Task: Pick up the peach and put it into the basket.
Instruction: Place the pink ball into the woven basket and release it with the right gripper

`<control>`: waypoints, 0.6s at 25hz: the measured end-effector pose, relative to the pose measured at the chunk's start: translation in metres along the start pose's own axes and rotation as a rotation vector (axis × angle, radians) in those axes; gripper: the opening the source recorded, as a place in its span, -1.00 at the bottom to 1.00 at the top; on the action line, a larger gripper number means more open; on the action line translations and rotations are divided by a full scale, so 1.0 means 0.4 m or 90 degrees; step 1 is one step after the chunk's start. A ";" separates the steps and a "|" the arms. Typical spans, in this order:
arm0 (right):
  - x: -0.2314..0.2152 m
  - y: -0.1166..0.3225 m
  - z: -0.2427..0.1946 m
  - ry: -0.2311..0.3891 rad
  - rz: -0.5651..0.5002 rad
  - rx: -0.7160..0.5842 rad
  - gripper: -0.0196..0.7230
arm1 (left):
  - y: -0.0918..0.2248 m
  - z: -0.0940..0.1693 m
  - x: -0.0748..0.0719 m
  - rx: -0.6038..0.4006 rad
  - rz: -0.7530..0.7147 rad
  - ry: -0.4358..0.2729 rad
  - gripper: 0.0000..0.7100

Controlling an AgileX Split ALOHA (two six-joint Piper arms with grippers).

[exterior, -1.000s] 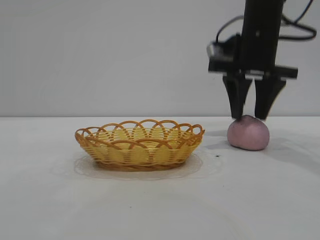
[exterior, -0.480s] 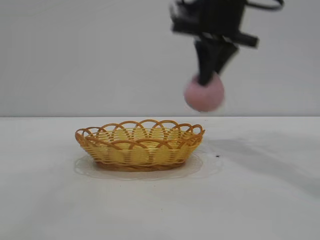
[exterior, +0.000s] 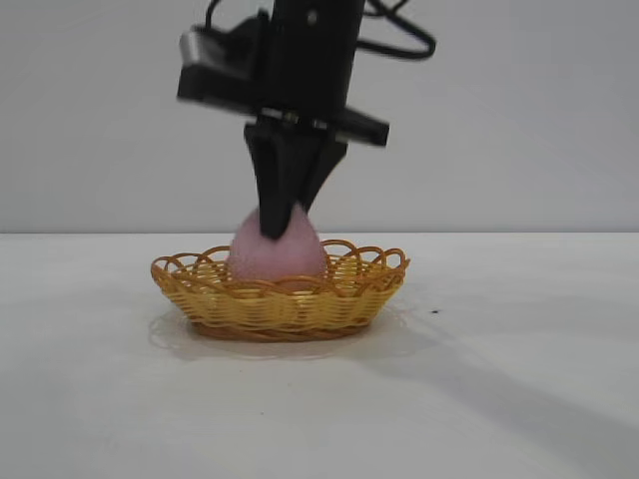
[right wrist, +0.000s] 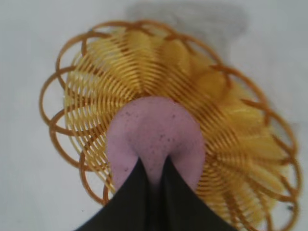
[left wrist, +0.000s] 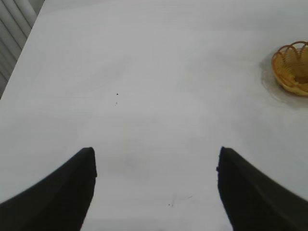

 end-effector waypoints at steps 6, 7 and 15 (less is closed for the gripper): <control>-0.018 -0.010 0.024 0.044 0.007 -0.027 0.18 | 0.000 0.000 0.000 0.000 0.000 0.000 0.45; -0.025 -0.011 0.042 0.057 0.008 -0.036 0.30 | 0.000 0.000 0.000 0.000 0.000 0.000 0.45; -0.280 0.080 0.174 0.119 -0.180 -0.078 0.39 | 0.000 0.000 0.000 0.000 0.000 0.000 0.45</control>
Point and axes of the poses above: a point on each arm's last joint axis where the gripper is mounted, z pointing back along that axis away from the gripper, x along the wrist's bending axis when the last joint is at zero, y = z × x, the point moved 5 cm from there along -z, pointing out along that axis toward the gripper, and after that the axes turned 8 degrees about z, right-handed, at the moved point
